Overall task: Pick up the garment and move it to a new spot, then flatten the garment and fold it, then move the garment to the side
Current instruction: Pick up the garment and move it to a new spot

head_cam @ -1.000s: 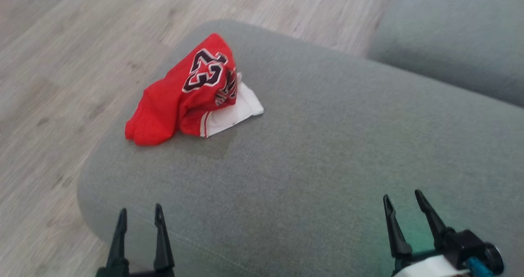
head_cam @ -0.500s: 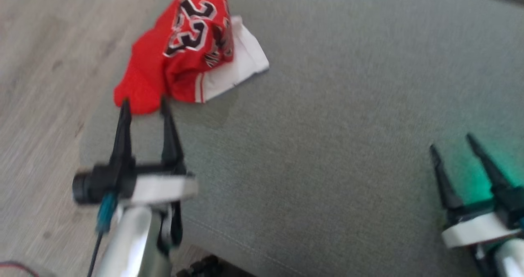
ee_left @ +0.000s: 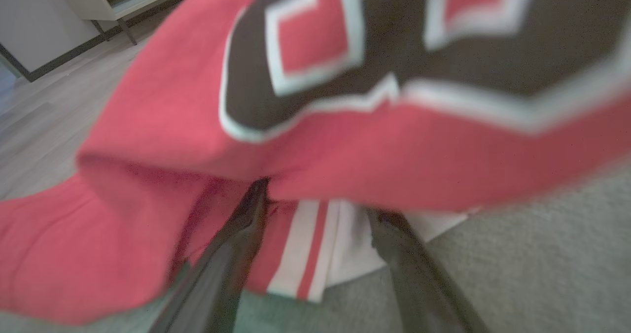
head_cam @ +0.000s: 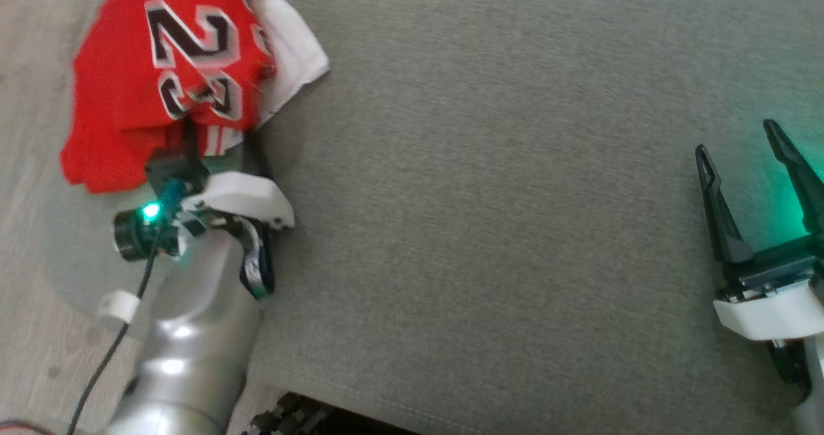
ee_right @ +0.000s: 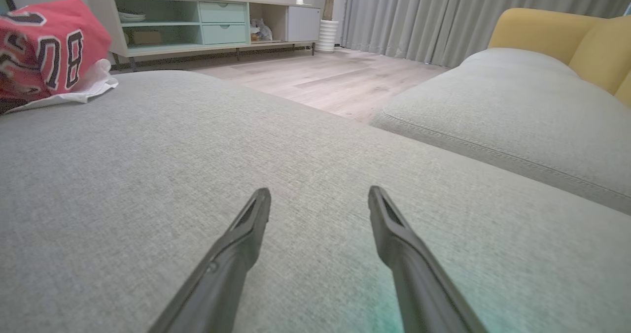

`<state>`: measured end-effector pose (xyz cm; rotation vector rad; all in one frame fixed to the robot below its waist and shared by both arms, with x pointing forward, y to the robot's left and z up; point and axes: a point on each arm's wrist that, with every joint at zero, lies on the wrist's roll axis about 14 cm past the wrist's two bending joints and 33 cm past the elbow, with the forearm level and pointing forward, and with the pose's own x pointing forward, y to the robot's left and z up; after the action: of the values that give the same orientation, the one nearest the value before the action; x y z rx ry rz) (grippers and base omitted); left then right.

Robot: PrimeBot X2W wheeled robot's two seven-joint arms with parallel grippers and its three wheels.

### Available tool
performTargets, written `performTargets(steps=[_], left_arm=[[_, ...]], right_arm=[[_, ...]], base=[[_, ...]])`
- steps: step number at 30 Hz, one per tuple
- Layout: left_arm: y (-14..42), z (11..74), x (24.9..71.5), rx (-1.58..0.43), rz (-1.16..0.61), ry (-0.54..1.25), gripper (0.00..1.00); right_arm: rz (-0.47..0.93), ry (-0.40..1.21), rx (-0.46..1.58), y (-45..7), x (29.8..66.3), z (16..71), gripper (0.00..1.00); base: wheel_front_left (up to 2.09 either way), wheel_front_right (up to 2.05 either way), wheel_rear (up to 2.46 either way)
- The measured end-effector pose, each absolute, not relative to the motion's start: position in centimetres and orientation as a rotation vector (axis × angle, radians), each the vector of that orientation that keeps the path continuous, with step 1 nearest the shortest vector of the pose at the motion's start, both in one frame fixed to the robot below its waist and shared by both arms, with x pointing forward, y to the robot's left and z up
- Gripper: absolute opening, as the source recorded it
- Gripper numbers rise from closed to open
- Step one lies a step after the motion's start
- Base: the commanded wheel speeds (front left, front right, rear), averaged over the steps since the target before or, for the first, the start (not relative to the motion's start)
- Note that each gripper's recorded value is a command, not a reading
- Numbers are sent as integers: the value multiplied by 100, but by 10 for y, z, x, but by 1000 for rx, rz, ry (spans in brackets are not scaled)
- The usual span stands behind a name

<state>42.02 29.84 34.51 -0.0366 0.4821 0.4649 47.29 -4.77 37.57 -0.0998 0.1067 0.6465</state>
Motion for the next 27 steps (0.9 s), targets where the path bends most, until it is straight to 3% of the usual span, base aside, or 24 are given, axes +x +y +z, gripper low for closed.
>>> performTargets(steps=[1,2,3,7,17,27], left_arm=[[298,341,424,-33,462,491,100],[298,339,429,-28,456,498,86],[298,338,434,-23,448,497,0],[300,352,452,19,417,446,0],[293,454,467,103,314,122,0],[183,533,497,103,-23,-156,0]], right_arm=[[638,108,-101,-51,473,375,100],[629,110,-103,-54,474,374,100],[619,109,-102,-57,474,375,100],[588,108,-96,-63,475,378,100],[516,88,-24,-58,447,415,100],[285,-5,4,-114,413,472,100]], base=[[0,0,0],[0,0,0],[0,0,0],[0,0,0],[0,0,0],[0,0,0]])
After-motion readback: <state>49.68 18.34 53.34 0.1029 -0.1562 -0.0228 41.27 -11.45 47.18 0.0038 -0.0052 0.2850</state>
